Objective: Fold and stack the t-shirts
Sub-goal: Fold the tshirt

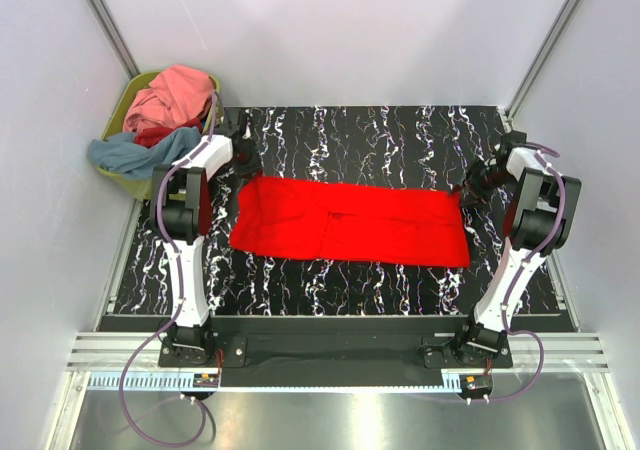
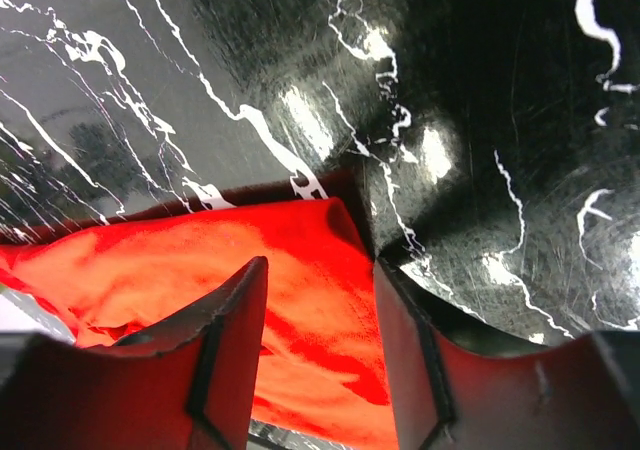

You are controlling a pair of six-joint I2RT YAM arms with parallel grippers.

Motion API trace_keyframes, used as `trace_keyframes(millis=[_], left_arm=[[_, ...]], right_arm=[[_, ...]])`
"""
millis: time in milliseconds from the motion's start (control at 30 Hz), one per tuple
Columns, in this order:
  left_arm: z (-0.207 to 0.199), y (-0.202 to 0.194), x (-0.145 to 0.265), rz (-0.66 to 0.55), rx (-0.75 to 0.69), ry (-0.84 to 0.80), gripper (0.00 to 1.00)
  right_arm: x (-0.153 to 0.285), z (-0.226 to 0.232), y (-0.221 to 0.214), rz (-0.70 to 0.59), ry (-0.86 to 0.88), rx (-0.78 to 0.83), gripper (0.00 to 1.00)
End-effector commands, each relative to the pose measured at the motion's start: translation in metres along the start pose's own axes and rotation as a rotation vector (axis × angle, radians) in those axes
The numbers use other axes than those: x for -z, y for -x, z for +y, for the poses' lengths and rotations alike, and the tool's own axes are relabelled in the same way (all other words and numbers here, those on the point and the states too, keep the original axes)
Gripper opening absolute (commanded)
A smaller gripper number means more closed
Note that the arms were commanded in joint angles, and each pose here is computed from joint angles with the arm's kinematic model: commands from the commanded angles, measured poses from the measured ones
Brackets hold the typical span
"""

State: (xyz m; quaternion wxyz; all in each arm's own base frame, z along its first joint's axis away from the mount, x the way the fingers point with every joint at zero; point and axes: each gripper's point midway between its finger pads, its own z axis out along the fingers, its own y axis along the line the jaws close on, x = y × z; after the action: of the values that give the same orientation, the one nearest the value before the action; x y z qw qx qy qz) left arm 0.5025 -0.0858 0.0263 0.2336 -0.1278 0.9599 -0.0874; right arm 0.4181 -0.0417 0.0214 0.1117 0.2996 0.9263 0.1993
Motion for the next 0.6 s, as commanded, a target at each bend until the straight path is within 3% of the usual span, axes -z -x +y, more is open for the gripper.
trace_keyframes(millis=[0,367,567], left_arm=[[-0.009,0.014,-0.001,-0.023,0.004,-0.044,0.34],[-0.005,0.014,-0.007,-0.007,0.011,-0.063,0.23],[-0.007,0.020,-0.005,-0.015,0.015,-0.077,0.13]], right_arm=[[-0.004,0.002,0.008,0.005,0.022,0.030,0.53],[-0.007,-0.001,0.025,-0.034,-0.018,0.042,0.53],[-0.014,-0.003,0.021,-0.006,-0.004,0.040,0.39]])
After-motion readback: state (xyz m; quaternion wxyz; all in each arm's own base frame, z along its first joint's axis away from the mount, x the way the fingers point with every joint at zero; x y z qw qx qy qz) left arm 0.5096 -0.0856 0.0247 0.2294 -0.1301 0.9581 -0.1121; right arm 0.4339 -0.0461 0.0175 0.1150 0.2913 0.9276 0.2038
